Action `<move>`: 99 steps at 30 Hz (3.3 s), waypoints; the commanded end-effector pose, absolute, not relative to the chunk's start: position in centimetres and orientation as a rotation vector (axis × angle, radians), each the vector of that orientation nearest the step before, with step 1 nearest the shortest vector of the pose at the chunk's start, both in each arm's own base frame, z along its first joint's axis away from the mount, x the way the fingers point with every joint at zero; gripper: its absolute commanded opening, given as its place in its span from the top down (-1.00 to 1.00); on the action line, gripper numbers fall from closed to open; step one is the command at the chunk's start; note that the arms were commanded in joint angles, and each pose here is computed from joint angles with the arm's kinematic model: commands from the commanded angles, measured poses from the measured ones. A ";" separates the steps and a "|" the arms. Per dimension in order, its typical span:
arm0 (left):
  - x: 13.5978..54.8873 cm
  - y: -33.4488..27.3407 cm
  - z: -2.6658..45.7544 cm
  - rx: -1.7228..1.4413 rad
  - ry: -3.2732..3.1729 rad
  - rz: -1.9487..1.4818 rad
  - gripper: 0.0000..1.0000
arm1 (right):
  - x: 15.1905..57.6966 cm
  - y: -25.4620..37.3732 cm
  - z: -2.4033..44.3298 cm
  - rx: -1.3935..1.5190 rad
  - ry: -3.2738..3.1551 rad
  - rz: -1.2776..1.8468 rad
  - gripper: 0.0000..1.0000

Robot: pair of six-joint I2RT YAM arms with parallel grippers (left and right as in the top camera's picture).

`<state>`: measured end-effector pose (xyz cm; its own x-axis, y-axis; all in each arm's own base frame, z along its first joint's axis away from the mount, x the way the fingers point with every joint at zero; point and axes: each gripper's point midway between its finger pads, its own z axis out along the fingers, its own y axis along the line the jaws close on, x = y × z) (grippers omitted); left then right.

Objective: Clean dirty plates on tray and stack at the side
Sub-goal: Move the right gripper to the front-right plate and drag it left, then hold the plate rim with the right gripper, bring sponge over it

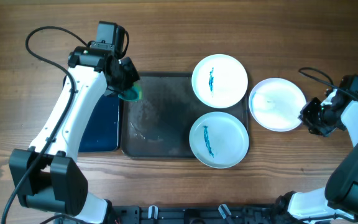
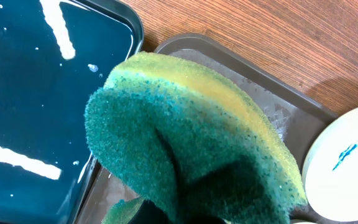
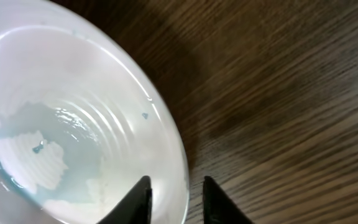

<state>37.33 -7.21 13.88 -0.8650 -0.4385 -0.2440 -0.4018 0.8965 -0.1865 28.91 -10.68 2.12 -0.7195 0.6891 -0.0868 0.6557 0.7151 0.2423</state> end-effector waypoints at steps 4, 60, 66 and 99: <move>37.1 -7.3 14.2 -0.616 2.784 -0.195 0.92 | 30.9 -7.1 7.6 0.911 2.682 0.413 0.32; 36.7 -9.0 14.2 -0.555 2.803 -0.211 0.92 | 21.9 8.6 3.3 0.236 3.088 0.555 0.92; 36.7 -9.0 14.2 -0.555 2.803 -0.211 0.92 | 23.6 12.0 7.3 0.102 3.036 0.560 0.91; 37.0 -9.1 14.3 -0.600 2.781 -0.226 0.92 | 32.7 26.7 2.0 -0.084 2.807 0.452 0.54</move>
<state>37.03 -8.85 13.89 -0.8770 -0.4160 -0.2406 -0.3763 0.9059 -0.1945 30.93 26.31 1.29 -0.9672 0.1037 -0.2318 0.0268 0.9494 0.3128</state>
